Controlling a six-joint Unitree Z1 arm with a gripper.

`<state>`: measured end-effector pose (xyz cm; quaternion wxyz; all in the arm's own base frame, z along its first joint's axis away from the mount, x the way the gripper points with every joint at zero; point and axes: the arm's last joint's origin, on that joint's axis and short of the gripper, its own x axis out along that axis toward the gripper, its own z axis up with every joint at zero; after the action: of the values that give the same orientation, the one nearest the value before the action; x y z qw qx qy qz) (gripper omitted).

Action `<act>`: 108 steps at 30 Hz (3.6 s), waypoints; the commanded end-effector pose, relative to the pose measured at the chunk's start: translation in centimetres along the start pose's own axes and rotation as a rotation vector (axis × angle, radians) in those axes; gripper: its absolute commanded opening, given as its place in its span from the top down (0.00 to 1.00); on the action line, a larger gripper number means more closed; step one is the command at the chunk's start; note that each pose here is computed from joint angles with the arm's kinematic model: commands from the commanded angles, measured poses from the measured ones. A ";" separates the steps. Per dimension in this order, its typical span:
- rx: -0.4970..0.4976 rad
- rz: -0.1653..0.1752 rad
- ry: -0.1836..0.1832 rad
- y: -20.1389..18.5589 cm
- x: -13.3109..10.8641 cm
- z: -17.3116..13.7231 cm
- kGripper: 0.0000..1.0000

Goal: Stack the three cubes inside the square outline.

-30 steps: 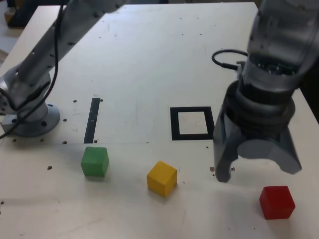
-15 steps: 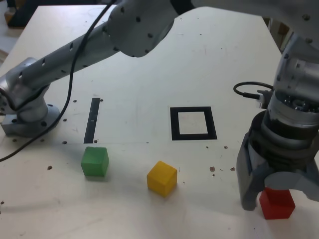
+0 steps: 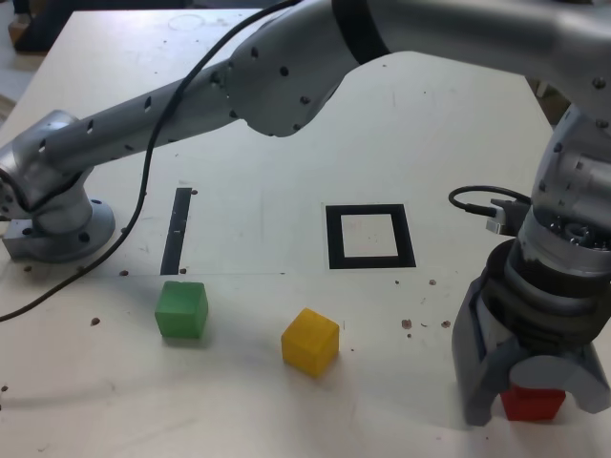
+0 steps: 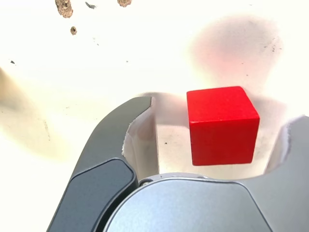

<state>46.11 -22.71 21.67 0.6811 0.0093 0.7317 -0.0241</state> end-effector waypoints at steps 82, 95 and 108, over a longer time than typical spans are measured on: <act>-0.045 -0.004 0.021 19.2 -1.5 -10.9 0.71; -0.063 -0.003 0.023 20.1 -0.1 -10.6 0.71; -0.072 0.002 0.025 20.6 0.2 -10.7 0.02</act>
<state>36.35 -1.72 21.98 0.6734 -0.0141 0.7391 0.0024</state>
